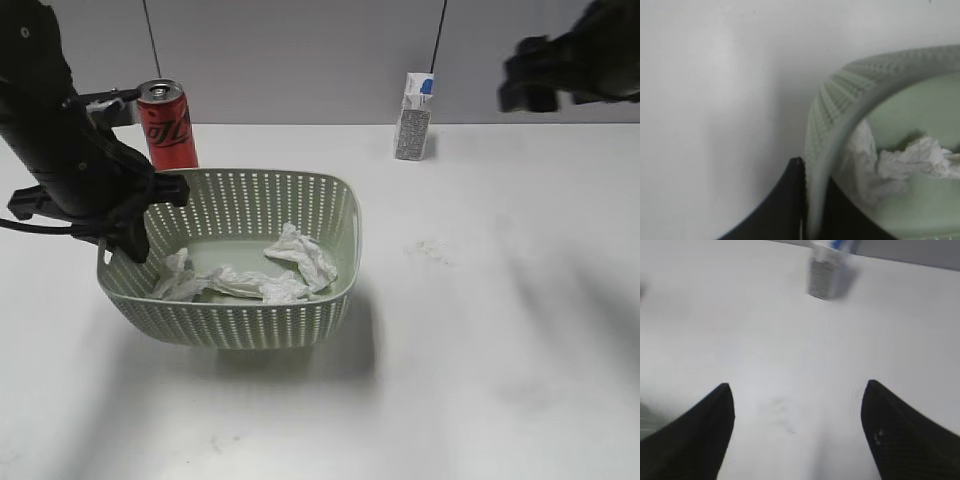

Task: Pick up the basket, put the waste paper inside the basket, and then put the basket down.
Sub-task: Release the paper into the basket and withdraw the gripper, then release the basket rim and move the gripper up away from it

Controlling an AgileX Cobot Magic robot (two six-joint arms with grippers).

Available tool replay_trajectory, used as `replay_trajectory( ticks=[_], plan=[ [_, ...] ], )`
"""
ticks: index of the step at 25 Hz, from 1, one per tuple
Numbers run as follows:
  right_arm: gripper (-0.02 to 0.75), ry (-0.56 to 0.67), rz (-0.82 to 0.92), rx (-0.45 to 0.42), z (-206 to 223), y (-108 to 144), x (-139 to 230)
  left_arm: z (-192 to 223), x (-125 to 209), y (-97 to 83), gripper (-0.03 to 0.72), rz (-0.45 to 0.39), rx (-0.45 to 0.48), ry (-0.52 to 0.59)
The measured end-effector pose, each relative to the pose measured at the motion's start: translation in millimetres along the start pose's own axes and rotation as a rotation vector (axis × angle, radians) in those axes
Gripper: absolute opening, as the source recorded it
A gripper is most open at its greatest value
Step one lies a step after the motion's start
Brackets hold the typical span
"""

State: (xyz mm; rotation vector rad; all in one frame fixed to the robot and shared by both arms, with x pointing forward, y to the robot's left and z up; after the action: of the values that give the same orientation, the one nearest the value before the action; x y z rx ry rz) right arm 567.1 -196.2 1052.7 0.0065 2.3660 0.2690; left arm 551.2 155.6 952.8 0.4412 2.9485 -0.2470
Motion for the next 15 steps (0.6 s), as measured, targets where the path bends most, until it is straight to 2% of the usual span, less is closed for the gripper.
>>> replay_trajectory(
  ticks=[3, 6, 10, 15],
  plan=[
    [0.594, 0.033, -0.021, 0.104, -25.7, -41.8, -5.8, 0.0, -1.3, -0.3, -0.001, -0.001, 0.002, -0.012],
    [0.594, 0.079, -0.031, 0.162, -57.2, -61.1, -1.2, -0.4, -7.7, -1.0, -0.001, -0.004, 0.008, -0.061],
    [0.592, 0.031, -0.034, 0.154, -97.7, -61.2, 14.9, -0.7, -29.2, -4.3, -0.001, -0.003, 0.018, -0.083],
    [0.592, -0.056, -0.022, 0.12, -143.7, -59.9, 52.1, 10.8, -60.6, -10.6, -0.001, -0.022, 0.056, -0.076]
  ],
)
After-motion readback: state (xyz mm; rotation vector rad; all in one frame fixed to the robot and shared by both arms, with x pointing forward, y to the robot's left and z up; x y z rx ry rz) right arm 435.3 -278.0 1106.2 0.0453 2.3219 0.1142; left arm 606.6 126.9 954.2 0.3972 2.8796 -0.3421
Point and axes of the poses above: a point on each arm's last joint axis where the gripper is mounted, z pointing out along that axis toward the gripper, y along the wrist's bending axis when the last joint is at zero, x = y × z, the point moved 2 cm from there along z, pointing out along that axis toward the gripper, and after that the axes turned 11 degrees about z, right-handed, at the moved point
